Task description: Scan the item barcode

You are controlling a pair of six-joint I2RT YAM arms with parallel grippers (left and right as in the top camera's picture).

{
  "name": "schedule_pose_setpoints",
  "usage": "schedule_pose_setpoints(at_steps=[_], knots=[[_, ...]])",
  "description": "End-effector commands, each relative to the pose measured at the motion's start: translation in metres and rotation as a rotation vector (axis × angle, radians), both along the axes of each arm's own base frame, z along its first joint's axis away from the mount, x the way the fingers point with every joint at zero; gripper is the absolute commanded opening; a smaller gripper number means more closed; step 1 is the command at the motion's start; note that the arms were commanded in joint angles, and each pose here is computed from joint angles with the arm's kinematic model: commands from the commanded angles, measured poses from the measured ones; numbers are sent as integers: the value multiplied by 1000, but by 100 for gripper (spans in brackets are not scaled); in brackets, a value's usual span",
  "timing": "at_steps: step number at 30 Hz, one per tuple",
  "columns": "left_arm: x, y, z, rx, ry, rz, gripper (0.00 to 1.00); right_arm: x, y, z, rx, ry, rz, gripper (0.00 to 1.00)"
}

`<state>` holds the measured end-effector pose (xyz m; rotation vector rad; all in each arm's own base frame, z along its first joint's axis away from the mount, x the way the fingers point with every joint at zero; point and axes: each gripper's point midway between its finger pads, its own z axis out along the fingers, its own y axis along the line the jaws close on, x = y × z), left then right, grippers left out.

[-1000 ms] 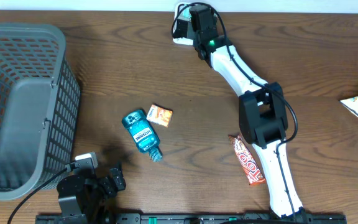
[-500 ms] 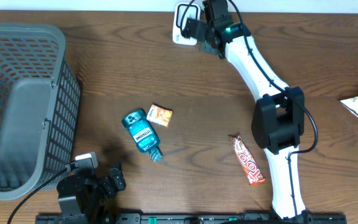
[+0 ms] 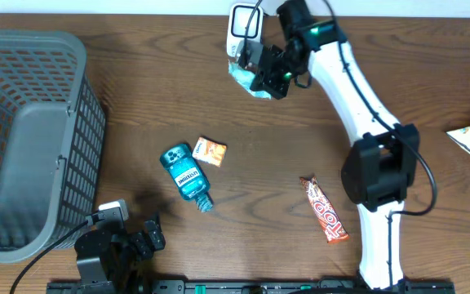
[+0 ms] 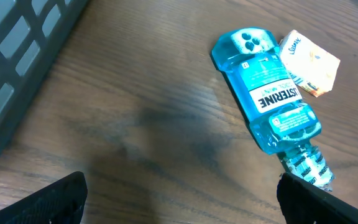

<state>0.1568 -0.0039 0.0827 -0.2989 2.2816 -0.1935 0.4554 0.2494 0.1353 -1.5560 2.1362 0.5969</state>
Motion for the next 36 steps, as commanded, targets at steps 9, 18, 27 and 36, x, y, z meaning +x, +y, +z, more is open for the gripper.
schedule_pose_setpoints(at_steps=[9, 18, 27, 36], knots=[[-6, -1, -8, -9, 37, 2, 98, -29, -14, 42, 289, 258, -45, 1], [-6, -1, -8, -9, 37, 2, 98, -34, -33, 33, 228, 272, -49, 1], [-6, -1, -8, -9, 37, 2, 98, -4, -63, 4, -16, 216, -265, 1], [-6, -1, -8, -9, 37, 2, 98, -13, -58, 1, -37, 261, -286, 99]])
